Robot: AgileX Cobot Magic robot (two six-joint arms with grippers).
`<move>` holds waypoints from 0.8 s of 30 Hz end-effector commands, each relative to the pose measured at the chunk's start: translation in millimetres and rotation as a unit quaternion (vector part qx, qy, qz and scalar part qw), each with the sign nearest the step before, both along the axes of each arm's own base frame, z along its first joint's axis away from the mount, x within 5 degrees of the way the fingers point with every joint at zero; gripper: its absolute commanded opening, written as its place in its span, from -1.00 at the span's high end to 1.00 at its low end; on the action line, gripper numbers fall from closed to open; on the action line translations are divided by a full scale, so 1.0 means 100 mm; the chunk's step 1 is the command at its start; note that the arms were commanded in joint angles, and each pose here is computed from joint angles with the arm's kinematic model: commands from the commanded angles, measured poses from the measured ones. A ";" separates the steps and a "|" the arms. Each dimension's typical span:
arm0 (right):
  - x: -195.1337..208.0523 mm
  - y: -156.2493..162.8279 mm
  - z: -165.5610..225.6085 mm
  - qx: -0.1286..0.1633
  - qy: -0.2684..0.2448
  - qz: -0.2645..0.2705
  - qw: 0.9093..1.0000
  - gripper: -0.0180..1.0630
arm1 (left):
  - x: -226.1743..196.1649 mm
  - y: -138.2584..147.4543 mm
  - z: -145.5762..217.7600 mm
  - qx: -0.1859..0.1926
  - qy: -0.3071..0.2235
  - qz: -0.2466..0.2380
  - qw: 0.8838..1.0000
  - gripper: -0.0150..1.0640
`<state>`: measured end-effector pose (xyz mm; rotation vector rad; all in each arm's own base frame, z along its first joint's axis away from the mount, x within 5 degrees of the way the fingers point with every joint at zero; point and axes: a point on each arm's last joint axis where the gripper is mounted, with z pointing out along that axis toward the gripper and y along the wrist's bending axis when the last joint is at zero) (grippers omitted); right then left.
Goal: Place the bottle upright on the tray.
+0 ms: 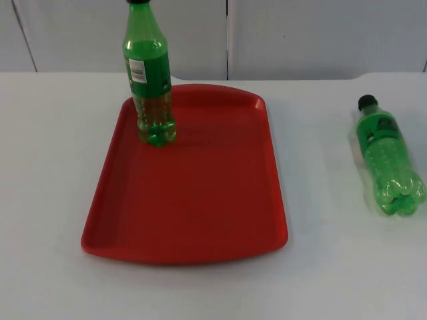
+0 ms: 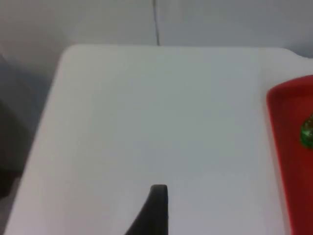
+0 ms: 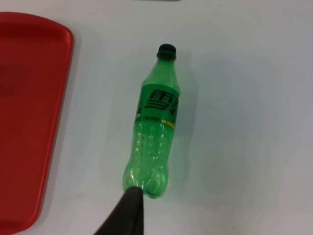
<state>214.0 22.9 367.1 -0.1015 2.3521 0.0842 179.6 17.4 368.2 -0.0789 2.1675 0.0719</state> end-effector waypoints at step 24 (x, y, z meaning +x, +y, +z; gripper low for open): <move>-0.01 -0.01 0.00 -0.006 0.001 0.003 1.000 -0.96 | -1.62 -0.08 0.31 0.019 -0.131 0.040 0.990 -0.60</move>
